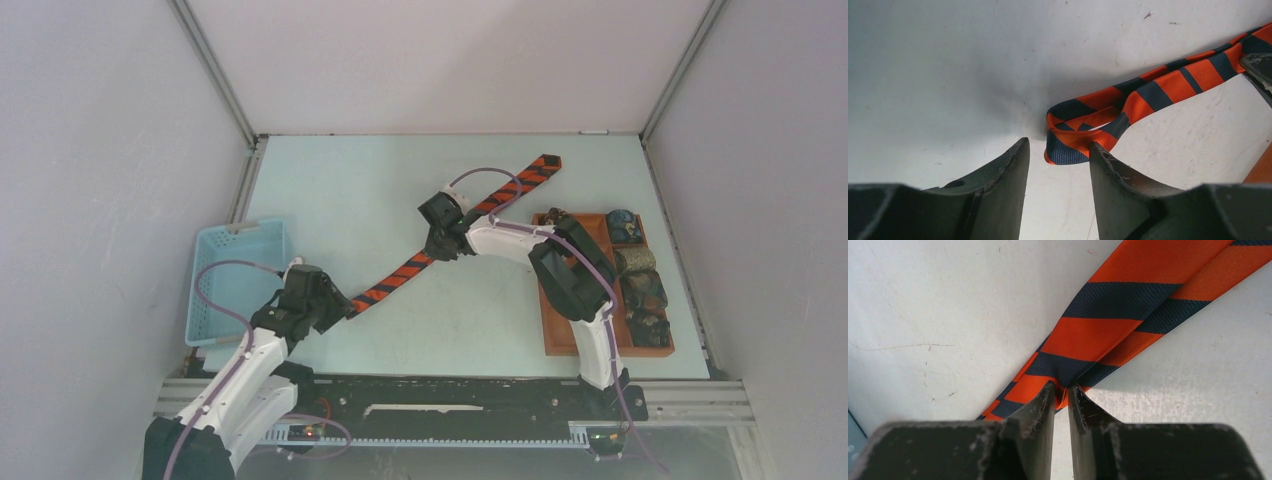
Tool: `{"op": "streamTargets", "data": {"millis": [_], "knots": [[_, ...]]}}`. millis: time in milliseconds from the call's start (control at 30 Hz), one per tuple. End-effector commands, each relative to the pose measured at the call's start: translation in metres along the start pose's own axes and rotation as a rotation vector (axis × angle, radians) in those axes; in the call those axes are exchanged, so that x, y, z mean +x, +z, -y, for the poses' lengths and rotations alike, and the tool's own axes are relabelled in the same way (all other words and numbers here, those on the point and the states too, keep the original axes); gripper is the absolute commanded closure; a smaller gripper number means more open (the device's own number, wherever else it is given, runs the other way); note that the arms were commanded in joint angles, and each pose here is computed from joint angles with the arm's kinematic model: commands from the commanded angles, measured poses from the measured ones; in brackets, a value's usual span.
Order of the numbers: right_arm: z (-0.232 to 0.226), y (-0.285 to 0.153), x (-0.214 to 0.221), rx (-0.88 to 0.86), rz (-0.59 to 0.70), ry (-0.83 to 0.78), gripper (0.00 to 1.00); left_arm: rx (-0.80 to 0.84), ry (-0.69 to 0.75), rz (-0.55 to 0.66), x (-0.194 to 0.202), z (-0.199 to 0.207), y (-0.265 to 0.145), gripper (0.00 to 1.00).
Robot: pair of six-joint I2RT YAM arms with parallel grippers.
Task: Roll the ties
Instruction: Roll the tie at the center of the board.
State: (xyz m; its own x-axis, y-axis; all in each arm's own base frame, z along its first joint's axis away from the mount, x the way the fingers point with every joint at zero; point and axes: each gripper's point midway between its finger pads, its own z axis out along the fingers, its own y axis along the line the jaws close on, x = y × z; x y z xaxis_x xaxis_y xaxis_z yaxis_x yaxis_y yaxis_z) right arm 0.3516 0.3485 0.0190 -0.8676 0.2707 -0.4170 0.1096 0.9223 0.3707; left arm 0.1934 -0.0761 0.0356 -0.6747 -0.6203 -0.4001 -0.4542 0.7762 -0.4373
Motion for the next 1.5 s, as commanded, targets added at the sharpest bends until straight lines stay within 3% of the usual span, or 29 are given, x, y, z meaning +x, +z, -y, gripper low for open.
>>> {"op": "streamTargets", "data": {"millis": [0,333,567,767,967,1300,1467], "knots": [[-0.014,-0.025,-0.022,-0.051,0.07,0.003,0.8,-0.007,-0.022,0.029,-0.006,0.0,0.004,0.48],[-0.024,-0.05,-0.025,-0.089,0.102,-0.012,0.79,0.007,-0.018,0.03,-0.005,0.002,0.009,0.49],[-0.052,-0.069,-0.043,-0.213,0.155,-0.058,0.73,0.01,-0.004,0.002,0.0,0.002,0.015,0.53],[-0.055,-0.044,-0.053,-0.227,0.114,-0.081,0.82,0.01,0.006,0.003,-0.002,0.003,0.015,0.64],[-0.029,-0.015,-0.045,-0.155,0.075,-0.069,0.88,0.015,0.011,0.004,-0.002,0.004,0.016,0.77],[0.022,0.009,-0.014,-0.002,0.0,-0.016,1.0,0.045,0.025,0.024,-0.006,0.009,0.012,0.82],[0.026,0.006,-0.011,0.008,0.015,-0.014,1.0,0.051,0.024,0.025,-0.006,0.01,0.011,0.83]]}}
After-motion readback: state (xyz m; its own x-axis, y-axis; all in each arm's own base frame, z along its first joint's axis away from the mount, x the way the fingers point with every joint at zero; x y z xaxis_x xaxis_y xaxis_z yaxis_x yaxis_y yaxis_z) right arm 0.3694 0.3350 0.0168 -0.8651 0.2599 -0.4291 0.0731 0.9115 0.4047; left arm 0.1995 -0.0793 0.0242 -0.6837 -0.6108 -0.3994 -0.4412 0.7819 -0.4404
